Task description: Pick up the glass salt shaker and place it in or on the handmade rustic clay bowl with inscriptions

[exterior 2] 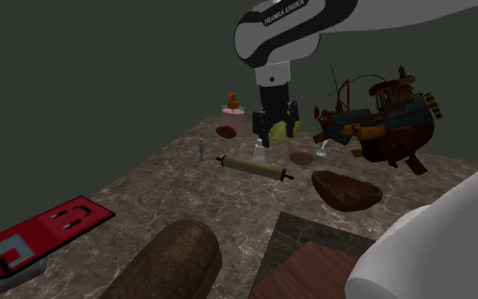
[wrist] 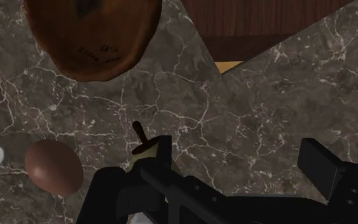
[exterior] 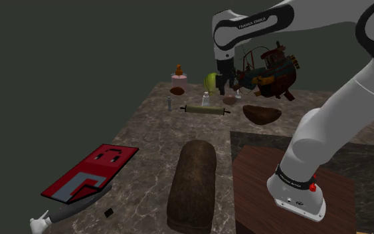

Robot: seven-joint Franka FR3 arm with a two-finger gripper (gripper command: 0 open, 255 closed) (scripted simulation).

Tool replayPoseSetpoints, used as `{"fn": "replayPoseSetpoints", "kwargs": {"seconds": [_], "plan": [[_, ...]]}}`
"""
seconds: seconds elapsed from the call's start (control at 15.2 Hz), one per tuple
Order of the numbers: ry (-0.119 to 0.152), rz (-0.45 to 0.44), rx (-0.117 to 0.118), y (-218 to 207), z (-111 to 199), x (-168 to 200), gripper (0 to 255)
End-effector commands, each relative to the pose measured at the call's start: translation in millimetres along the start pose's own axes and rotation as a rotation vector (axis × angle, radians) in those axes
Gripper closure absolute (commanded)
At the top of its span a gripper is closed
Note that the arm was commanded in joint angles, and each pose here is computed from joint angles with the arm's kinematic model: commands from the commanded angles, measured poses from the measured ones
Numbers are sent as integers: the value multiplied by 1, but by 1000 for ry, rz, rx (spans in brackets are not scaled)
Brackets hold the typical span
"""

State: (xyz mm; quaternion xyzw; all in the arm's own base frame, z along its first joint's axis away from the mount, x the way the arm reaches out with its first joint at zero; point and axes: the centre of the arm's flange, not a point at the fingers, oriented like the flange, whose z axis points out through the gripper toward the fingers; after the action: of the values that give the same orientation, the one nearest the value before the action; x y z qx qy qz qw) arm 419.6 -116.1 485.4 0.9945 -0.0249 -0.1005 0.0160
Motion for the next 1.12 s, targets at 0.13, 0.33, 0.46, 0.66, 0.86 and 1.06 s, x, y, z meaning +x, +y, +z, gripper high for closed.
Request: {"fn": "replayPoseSetpoints", "kwargs": {"seconds": [0.13,0.33,0.46,0.66,0.86,1.06], "plan": [[-4,-7,20,24,12,48,0],[-7,-12,35,44,21,82,0],[-10,-16,46,57,27,106,0],[-13,-20,61,77,37,141,0],[-16,-25,77,96,47,176,0],[-19,-30,91,114,56,208,0]]}}
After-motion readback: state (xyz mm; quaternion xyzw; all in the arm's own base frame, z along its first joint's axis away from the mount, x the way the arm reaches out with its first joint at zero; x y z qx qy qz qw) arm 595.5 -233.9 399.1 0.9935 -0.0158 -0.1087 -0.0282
